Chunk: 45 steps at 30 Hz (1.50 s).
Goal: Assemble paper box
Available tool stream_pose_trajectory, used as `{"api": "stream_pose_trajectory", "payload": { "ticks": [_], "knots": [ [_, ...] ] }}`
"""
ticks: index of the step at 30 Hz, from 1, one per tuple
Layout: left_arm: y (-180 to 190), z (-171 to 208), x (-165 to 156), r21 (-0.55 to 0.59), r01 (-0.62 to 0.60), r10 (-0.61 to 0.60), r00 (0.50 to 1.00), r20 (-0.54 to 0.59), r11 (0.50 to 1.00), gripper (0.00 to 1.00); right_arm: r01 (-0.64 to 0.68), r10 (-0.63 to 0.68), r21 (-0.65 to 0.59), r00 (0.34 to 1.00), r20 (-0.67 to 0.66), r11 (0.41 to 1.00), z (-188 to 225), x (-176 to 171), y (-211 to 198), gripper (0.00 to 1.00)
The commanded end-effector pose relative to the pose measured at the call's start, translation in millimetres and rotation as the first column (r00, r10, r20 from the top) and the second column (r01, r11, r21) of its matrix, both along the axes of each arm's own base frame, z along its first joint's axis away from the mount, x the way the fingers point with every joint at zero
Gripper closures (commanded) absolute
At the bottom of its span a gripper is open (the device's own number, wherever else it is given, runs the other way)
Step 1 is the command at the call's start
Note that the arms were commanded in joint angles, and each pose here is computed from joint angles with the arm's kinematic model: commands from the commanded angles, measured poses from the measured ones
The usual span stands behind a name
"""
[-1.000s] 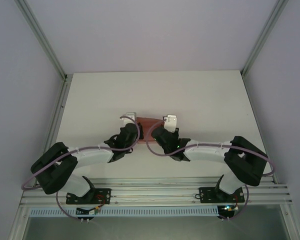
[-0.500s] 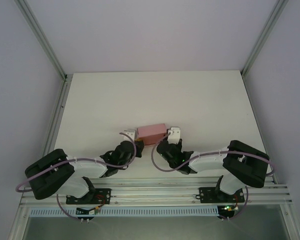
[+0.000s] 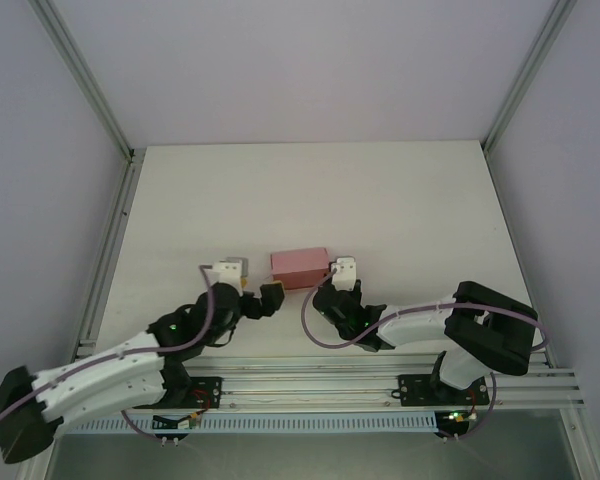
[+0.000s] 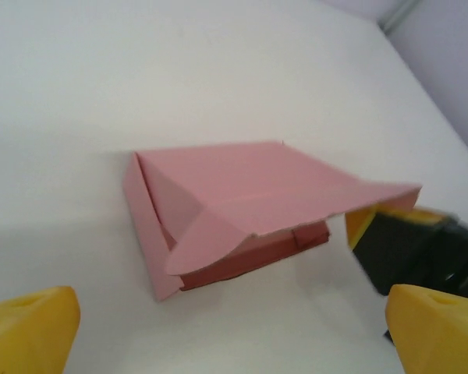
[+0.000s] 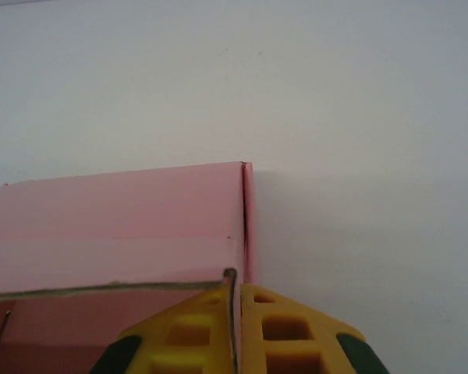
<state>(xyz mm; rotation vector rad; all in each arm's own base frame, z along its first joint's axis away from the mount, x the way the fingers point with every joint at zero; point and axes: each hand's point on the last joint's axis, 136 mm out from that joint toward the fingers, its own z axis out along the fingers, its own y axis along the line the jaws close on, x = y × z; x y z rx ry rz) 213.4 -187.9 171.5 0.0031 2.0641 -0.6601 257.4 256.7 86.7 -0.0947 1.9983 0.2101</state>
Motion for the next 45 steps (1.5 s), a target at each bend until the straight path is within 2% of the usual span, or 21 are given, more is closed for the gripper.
{"api": "stream_pose_trajectory", "payload": {
  "ticks": [1, 3, 5, 7, 10, 14, 16, 18, 19, 22, 24, 27, 30, 33, 38, 40, 45],
  "knots": [
    [41.3, 15.2, -4.9, 0.007, -0.172, 0.172, 0.983, -0.061, 0.985, 0.0, -0.047, 0.044, -0.067, 0.998, -0.048, 0.997, -16.1, -7.3, 1.9, 0.96],
    [49.2, 27.0, 1.3, -0.016, -0.242, 0.24, 0.966, -0.094, 0.97, 0.0, -0.053, 0.049, -0.068, 0.997, -0.059, 0.996, -19.3, -8.8, 1.6, 0.95],
    [51.2, 22.7, 12.4, 0.003, -0.301, 0.297, 0.938, -0.179, 0.954, 0.0, -0.067, 0.063, -0.068, 0.996, -0.068, 0.995, -21.6, -10.8, 2.5, 0.94],
    [31.7, 5.3, 30.3, 0.007, -0.27, 0.261, 0.922, -0.286, 0.963, 0.0, -0.081, 0.075, -0.072, 0.994, -0.082, 0.994, -24.0, -12.7, 3.0, 0.92],
    [3.1, -27.4, 55.5, 0.037, -0.207, 0.204, 0.89, -0.408, 0.978, 0.0, -0.1, 0.091, -0.091, 0.991, -0.099, 0.991, -27.5, -15.6, 2.3, 0.82],
    [-19.5, -64.3, 67.8, 0.092, -0.122, 0.151, 0.87, -0.47, 0.988, 0.07, -0.092, 0.07, -0.125, 0.983, -0.167, 0.988, -30.5, -23.0, -8.3, 0.68],
    [-26.1, -75.6, 67.6, 0.089, -0.084, 0.117, 0.868, -0.482, 0.992, 0.14, -0.089, 0.063, -0.123, 0.977, -0.204, 0.988, -31.2, -30.1, -17.1, 0.67],
    [-25.2, -88.6, 62.2, 0.093, -0.064, 0.102, 0.864, -0.494, 0.994, 0.17, -0.097, 0.071, -0.097, 0.969, -0.237, 0.991, -30.1, -39.3, -26.4, 0.61],
    [-20.8, -94.2, 59.6, 0.105, -0.072, 0.115, 0.861, -0.495, 0.992, 0.17, -0.129, 0.106, -0.069, 0.958, -0.267, 0.989, -30.3, -47.3, -26.5, 0.56],
    [-11.3, -106.6, 54.3, 0.13, -0.084, 0.138, 0.859, -0.493, 0.988, 0.17, -0.215, 0.21, 0.015, 0.932, -0.296, 0.976, -19.4, -66.6, -29.3, 0.3],
    [-8.4, -114.4, 52.5, 0.143, -0.086, 0.147, 0.856, -0.495, 0.986, 0.19, -0.298, 0.306, 0.069, 0.909, -0.283, 0.952, -6.4, -78.9, -27.3, 0.02],
    [-11.2, -123.1, 51.0, 0.139, -0.071, 0.133, 0.85, -0.509, 0.988, 0.24, -0.377, 0.396, 0.125, 0.894, -0.211, 0.918, 20.9, -88.0, -27.9, 0.0],
    [-12.0, -128.0, 52.2, 0.143, -0.069, 0.133, 0.851, -0.508, 0.987, 0.33, -0.355, 0.375, 0.15, 0.916, -0.14, 0.923, 49.4, -78.8, -36.5, 0.0],
    [-17.5, -131.5, 52.0, 0.126, -0.044, 0.103, 0.852, -0.513, 0.991, 0.45, -0.338, 0.369, 0.203, 0.919, -0.137, 0.919, 68.3, -62.5, -35.3, 0.0],
    [-19.6, -141.6, 50.2, 0.13, -0.024, 0.089, 0.847, -0.525, 0.991, 0.49, -0.304, 0.404, 0.328, 0.863, -0.303, 0.895, 58.4, -27.0, -18.4, 0.0],
    [-19.8, -144.0, 49.1, 0.126, -0.018, 0.083, 0.847, -0.525, 0.992, 0.49, -0.248, 0.385, 0.359, 0.839, -0.385, 0.9, 46.7, -9.9, -13.5, 0.0],
    [-20.5, -149.1, 46.3, 0.121, 0.01, 0.053, 0.859, -0.508, 0.993, 0.58, -0.191, 0.331, 0.306, 0.789, -0.518, 0.933, 13.9, 23.7, -12.7, 0.0]
  ]
}}
